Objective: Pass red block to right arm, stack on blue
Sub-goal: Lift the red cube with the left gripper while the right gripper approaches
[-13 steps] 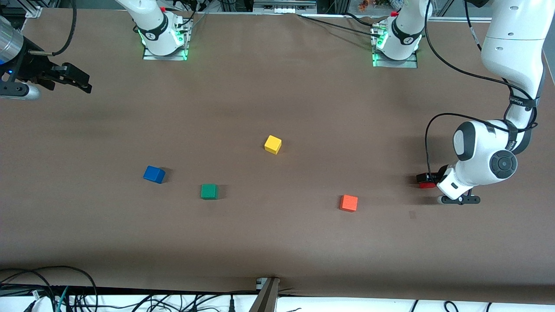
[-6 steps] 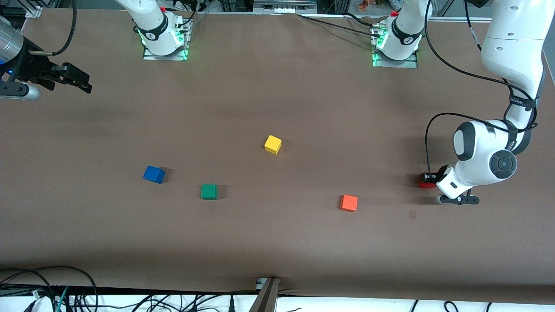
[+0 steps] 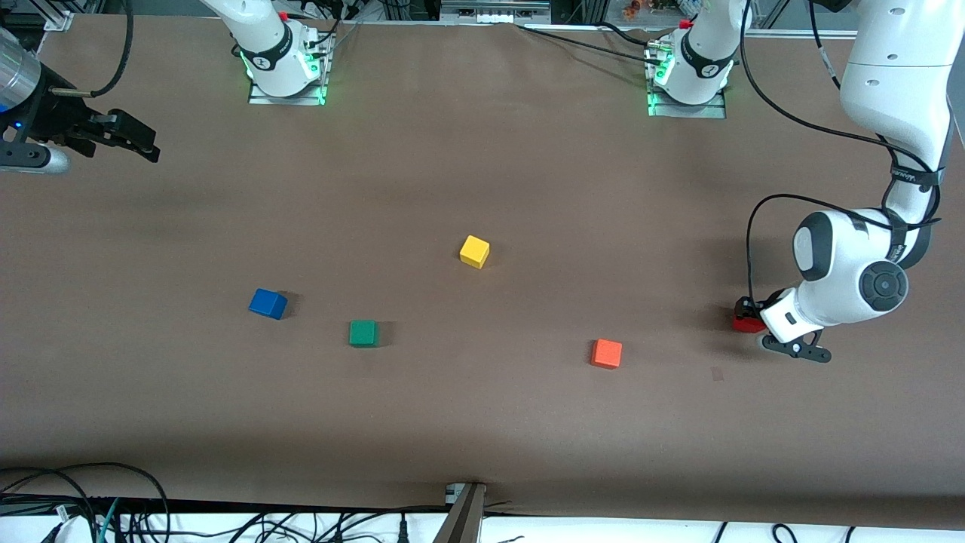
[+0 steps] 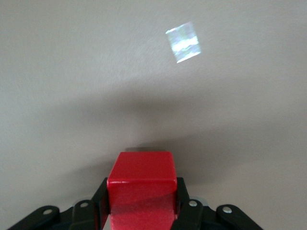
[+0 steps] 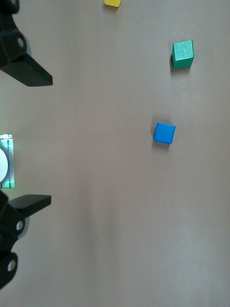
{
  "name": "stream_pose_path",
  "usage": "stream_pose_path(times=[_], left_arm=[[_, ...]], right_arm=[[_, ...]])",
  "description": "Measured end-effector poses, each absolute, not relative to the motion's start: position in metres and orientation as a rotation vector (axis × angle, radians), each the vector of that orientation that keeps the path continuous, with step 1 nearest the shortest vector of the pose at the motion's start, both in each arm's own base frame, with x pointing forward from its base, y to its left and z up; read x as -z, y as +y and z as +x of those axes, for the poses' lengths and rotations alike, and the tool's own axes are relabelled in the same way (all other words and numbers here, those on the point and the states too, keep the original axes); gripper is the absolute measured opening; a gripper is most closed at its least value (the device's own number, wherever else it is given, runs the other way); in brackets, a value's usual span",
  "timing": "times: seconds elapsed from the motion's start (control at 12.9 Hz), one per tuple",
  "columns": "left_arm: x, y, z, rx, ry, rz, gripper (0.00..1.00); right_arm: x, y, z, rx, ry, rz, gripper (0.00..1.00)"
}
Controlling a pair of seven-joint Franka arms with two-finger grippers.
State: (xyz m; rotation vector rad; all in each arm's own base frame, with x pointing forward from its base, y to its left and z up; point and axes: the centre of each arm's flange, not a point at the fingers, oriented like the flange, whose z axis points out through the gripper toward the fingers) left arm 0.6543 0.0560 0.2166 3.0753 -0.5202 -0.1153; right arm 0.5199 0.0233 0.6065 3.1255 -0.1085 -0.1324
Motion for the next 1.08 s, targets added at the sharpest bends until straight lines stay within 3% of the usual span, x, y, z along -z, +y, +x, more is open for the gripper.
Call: stream_pose_path(times=[0.7, 1.08], left_arm=[[-0.335, 0.040, 0.674, 0.134, -1.039, 2.920, 0.56], [-0.396, 0.013, 0.657, 0.165, -1.208, 2.818, 0.56]], right_arm=[[-0.607, 0.023, 0.520, 0.132, -0.108, 3.126, 1.00], [-0.607, 0.023, 0.520, 0.132, -0.108, 3.126, 1.00]])
